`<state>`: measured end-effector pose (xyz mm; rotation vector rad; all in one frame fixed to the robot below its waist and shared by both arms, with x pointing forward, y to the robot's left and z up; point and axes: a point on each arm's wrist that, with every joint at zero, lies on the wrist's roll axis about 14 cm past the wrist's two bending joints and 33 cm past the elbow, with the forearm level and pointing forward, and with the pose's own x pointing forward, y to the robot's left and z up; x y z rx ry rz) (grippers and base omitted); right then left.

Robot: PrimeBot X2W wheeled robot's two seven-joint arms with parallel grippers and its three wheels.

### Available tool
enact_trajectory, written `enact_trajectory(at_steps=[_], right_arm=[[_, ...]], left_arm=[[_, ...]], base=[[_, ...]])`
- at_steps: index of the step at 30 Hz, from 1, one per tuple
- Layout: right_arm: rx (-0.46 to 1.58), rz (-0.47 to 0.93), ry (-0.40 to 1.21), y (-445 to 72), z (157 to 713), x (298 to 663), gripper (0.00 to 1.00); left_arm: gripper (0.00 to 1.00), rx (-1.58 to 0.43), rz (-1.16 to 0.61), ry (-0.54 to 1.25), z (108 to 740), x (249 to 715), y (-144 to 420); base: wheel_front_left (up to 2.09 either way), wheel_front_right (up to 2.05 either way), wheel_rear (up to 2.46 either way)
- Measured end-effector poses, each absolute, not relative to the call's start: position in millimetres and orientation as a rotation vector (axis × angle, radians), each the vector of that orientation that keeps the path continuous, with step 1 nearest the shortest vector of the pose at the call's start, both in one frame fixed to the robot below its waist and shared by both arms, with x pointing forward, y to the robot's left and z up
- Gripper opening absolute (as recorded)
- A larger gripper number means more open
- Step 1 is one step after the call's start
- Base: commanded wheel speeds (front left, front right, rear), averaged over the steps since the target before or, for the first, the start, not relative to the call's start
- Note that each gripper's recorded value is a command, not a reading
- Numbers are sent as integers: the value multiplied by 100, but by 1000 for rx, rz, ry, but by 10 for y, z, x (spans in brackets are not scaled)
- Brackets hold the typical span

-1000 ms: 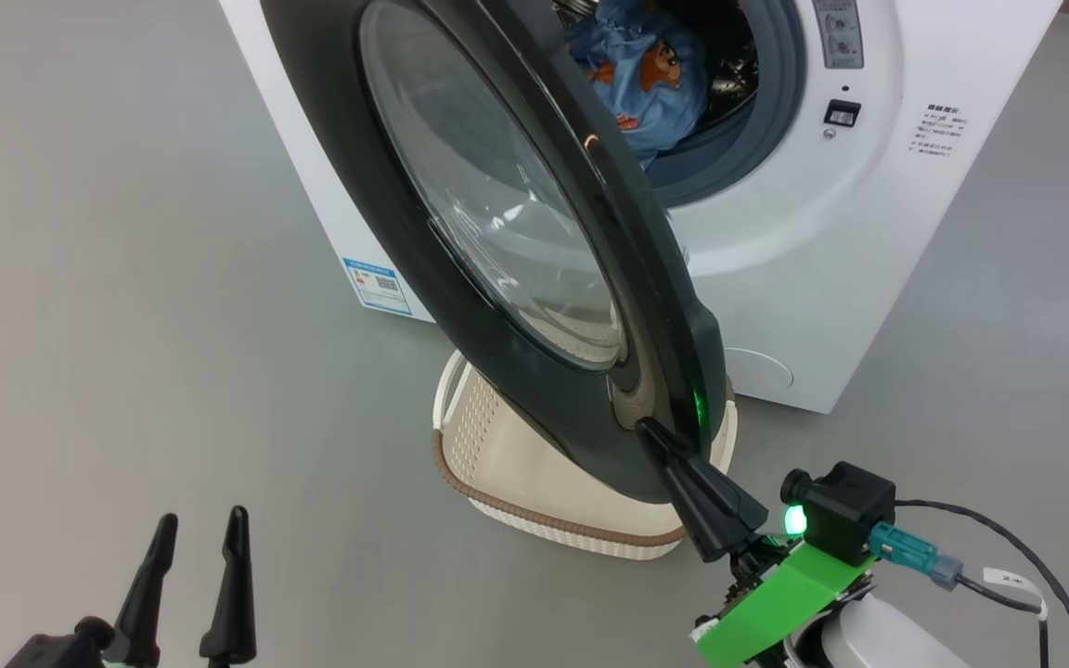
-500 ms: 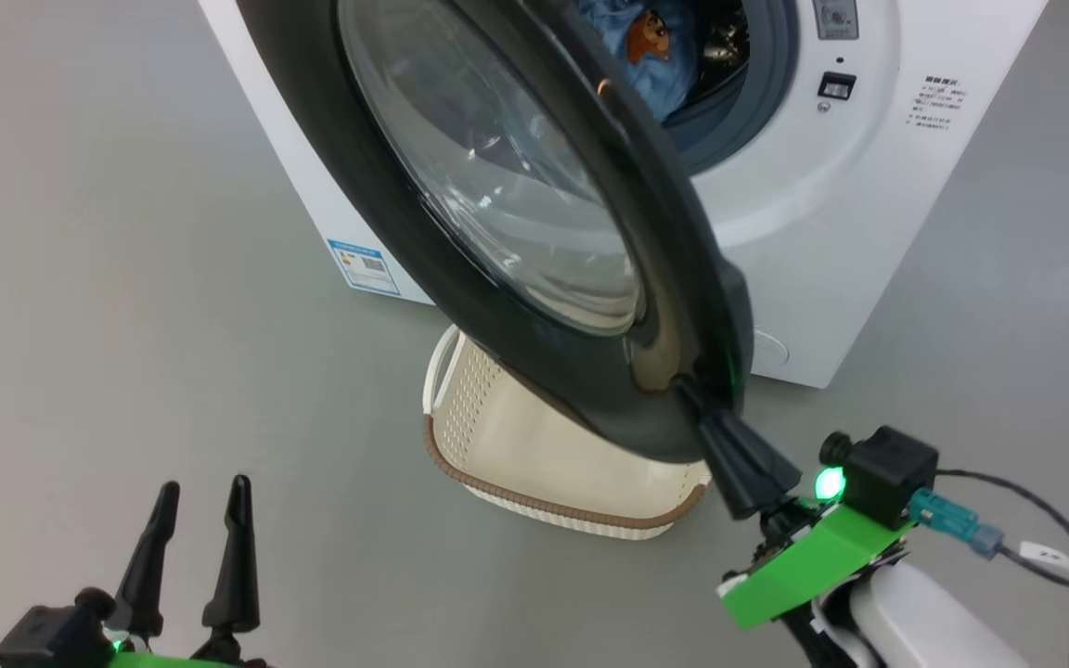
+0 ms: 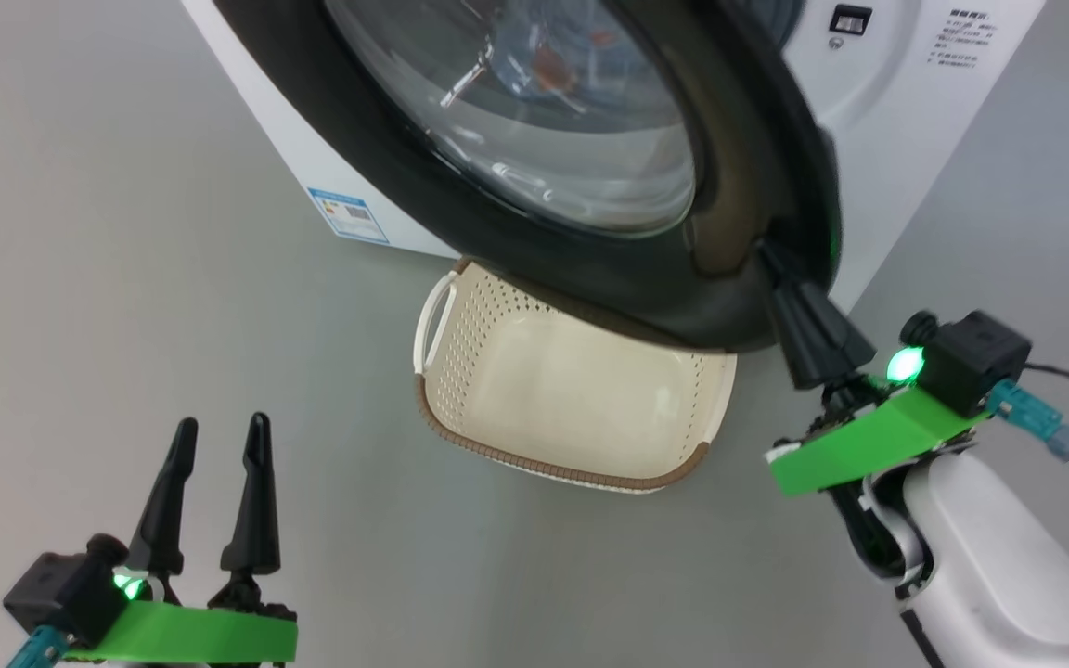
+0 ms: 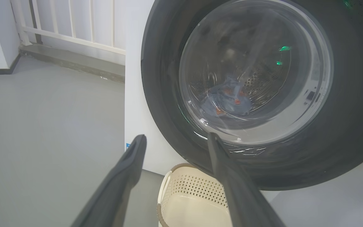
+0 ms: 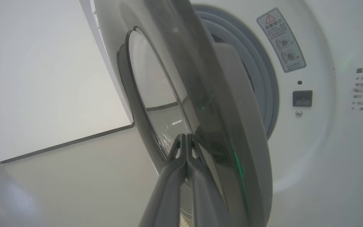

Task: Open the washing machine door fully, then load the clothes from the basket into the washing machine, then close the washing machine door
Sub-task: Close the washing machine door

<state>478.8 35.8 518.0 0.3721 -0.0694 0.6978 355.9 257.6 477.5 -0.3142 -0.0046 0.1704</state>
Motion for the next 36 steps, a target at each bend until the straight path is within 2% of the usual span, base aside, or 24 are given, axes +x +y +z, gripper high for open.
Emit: enact_trajectory(at_steps=[15, 36], right_arm=[[386, 595, -132, 185, 5226, 5383, 0], [402, 541, -204, 172, 5230, 6082, 0]], left_arm=[[100, -302, 171, 2, 4754, 3712, 2583], [100, -300, 160, 28, 4626, 4020, 2541]], base=[[0, 0, 0], [0, 0, 0]])
